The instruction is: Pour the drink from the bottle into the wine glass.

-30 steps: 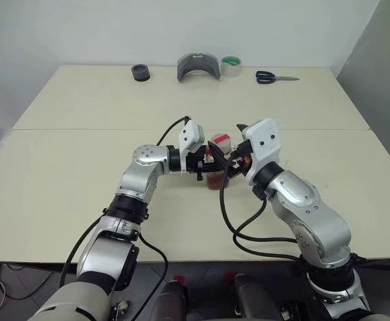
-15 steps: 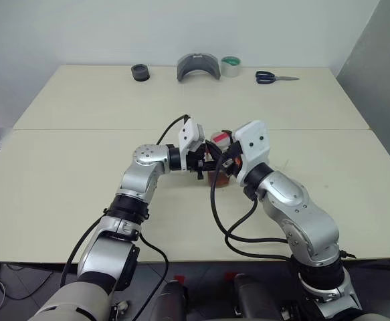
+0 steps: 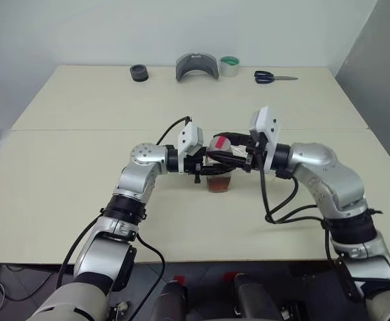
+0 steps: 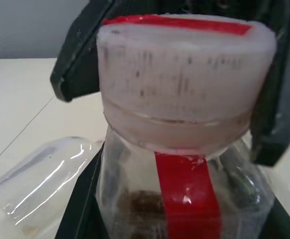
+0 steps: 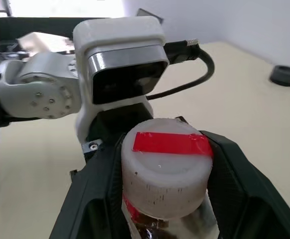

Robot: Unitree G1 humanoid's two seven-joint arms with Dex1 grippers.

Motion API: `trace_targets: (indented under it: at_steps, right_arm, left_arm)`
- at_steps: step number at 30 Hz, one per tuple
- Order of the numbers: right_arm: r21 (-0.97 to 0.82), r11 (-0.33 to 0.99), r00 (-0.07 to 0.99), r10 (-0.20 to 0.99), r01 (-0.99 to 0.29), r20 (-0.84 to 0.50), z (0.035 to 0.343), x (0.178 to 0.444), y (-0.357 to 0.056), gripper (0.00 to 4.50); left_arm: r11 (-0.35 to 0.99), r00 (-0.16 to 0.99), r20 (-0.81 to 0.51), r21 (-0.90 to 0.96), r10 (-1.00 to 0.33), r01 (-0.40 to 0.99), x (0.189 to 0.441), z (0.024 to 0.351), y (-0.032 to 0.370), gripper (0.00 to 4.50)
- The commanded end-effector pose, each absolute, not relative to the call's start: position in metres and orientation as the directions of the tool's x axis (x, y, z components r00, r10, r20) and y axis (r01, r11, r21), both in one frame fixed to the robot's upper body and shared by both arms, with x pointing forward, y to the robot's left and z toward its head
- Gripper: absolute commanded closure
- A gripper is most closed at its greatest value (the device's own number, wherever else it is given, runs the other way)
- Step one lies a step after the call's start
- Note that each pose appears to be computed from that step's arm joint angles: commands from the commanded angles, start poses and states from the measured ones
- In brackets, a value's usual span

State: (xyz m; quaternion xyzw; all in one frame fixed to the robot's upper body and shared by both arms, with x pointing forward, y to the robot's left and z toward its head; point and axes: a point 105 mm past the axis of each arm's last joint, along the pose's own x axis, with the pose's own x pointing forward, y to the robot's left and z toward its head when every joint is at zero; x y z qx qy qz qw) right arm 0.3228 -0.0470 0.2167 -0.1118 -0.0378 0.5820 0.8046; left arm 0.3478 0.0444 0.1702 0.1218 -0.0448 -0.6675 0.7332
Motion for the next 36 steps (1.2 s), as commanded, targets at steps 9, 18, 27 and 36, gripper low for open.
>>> trace_targets:
  at_steps: [9,18,27,36]
  right_arm:
    - [-0.276,0.418,0.421,0.906,-0.865,0.051,0.242,0.304,-0.061,0.00]
    - [-0.316,0.502,0.507,0.859,-0.805,0.073,0.237,0.307,-0.048,0.00]
    - [-0.316,0.600,0.608,0.790,-0.735,0.085,0.237,0.324,-0.066,0.00]
    - [-0.284,0.604,0.611,0.788,-0.745,0.071,0.234,0.317,-0.075,0.00]
  left_arm:
    - [0.086,0.111,-0.066,0.300,-0.992,0.950,0.348,0.186,0.048,2.79]
    - [0.084,0.103,-0.052,0.286,-0.993,0.955,0.351,0.192,0.047,2.79]
    - [0.076,0.095,-0.054,0.282,-0.994,0.956,0.350,0.193,0.046,2.79]
    - [0.074,0.094,-0.062,0.279,-0.994,0.958,0.349,0.191,0.046,2.79]
